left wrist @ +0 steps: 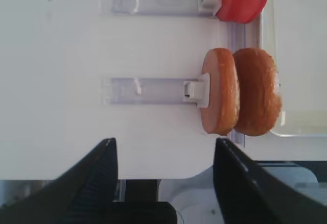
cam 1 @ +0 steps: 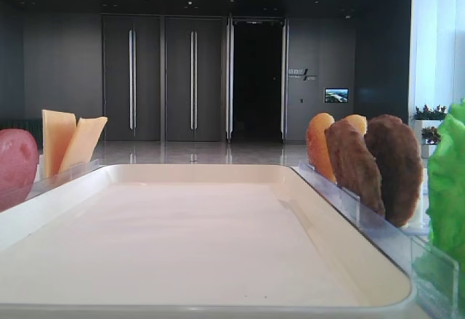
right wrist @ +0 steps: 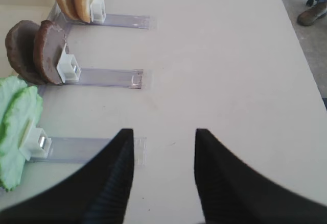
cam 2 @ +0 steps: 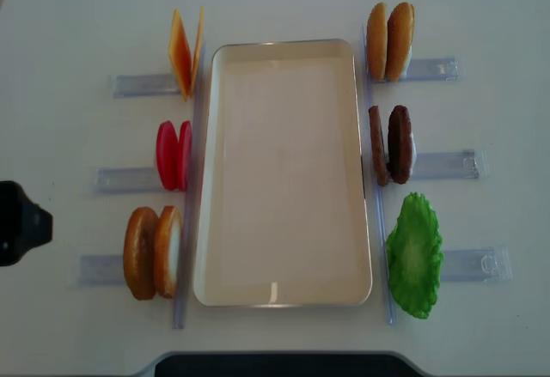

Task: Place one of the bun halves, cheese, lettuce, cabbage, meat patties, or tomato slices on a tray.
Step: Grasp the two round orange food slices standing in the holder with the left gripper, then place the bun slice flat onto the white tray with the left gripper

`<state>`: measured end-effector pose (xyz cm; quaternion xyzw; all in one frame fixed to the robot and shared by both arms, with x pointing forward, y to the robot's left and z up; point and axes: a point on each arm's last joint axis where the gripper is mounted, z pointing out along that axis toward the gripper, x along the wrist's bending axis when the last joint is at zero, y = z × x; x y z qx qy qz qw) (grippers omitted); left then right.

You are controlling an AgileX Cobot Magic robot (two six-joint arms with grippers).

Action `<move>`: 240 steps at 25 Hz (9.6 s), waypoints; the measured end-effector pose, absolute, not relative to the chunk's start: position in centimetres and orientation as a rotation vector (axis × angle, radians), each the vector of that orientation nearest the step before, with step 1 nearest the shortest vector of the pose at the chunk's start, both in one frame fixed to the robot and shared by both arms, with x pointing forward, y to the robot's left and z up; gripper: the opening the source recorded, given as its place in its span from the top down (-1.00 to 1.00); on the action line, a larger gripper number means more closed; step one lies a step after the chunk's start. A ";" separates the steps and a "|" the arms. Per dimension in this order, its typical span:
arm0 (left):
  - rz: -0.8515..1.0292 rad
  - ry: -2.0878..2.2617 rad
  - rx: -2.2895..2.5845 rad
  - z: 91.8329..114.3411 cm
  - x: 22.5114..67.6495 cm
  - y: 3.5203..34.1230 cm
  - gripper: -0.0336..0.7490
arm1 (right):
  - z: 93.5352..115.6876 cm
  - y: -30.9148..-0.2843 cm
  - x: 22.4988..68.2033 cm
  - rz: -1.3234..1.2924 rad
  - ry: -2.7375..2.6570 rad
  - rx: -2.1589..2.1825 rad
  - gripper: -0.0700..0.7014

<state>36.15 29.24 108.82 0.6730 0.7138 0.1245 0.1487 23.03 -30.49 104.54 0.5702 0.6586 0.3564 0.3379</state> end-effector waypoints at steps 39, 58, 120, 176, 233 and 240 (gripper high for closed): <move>0.186 2.044 2.013 106.9 42.1 22.8 -0.24 | 104.5 -30.5 23.0 0.929 1.716 1.486 0.03; 0.116 2.058 1.955 106.9 40.9 20.0 -0.27 | 104.5 -30.5 23.0 0.929 1.715 1.486 0.03; 0.087 2.240 2.266 97.9 45.2 16.4 -0.38 | 104.5 -30.5 23.0 0.929 1.715 1.487 0.03; 0.252 2.025 2.035 109.2 40.6 20.1 0.60 | 104.5 -30.5 23.0 0.929 1.715 1.487 0.03; -0.495 1.603 1.621 93.2 44.5 15.1 0.61 | 104.5 -30.5 23.0 0.930 1.716 1.487 0.03; -0.492 1.595 1.661 92.3 44.6 15.0 0.61 | 104.5 -30.5 23.0 0.930 1.716 1.487 0.03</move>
